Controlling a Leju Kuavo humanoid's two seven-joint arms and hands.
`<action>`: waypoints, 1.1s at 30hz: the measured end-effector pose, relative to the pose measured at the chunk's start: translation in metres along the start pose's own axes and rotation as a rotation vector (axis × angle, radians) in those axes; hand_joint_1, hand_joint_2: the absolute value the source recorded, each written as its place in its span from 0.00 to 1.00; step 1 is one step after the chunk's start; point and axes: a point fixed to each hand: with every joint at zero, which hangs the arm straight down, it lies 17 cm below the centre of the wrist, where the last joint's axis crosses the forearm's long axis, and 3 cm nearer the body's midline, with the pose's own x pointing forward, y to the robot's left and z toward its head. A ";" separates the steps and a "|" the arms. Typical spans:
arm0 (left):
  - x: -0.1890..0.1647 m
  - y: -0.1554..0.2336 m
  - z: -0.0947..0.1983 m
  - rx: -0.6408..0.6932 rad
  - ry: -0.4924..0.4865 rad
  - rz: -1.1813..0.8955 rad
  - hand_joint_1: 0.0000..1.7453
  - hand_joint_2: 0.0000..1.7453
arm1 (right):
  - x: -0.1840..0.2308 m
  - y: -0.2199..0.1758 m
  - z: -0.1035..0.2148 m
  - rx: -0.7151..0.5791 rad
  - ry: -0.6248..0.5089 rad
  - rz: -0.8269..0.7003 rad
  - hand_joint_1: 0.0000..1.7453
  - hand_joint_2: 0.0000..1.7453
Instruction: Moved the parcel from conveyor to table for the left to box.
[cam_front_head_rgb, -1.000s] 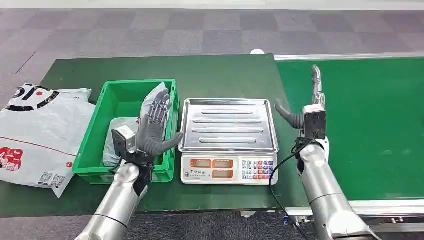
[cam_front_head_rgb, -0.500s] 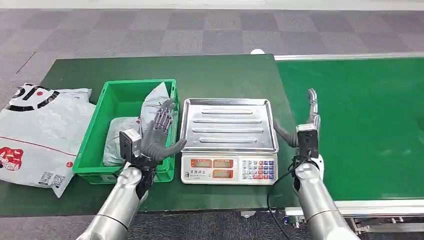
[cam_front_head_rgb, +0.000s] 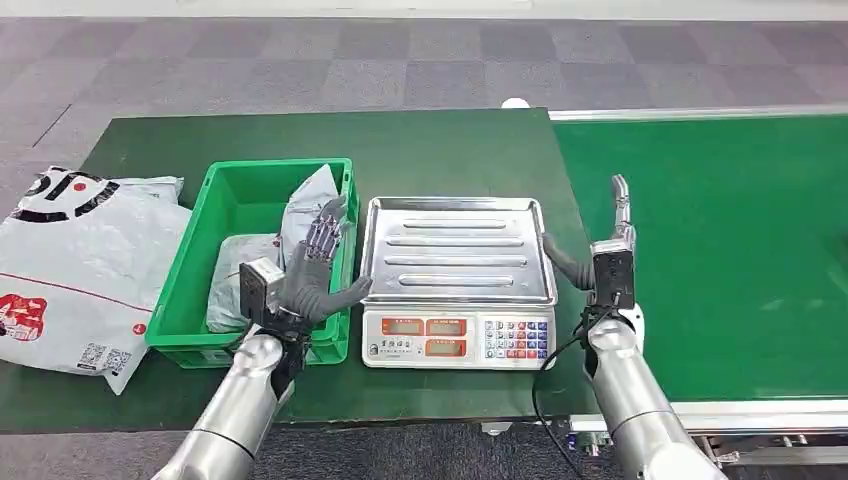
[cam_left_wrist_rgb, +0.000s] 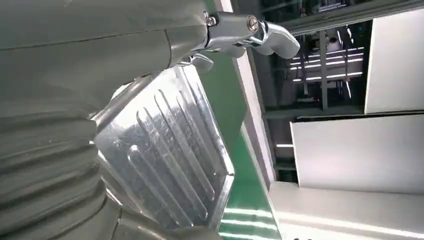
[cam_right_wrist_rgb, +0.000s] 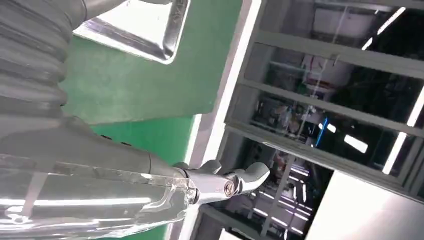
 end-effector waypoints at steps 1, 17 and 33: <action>0.000 0.000 0.001 0.000 0.001 -0.003 0.00 1.00 | -0.002 0.003 0.001 0.008 0.007 -0.004 0.00 1.00; 0.000 0.005 0.002 0.012 -0.001 0.003 0.00 1.00 | -0.013 0.013 0.008 0.053 0.041 -0.025 0.00 1.00; 0.002 0.009 0.002 0.020 -0.005 0.016 0.00 1.00 | -0.011 0.022 0.009 0.087 0.031 -0.012 0.00 1.00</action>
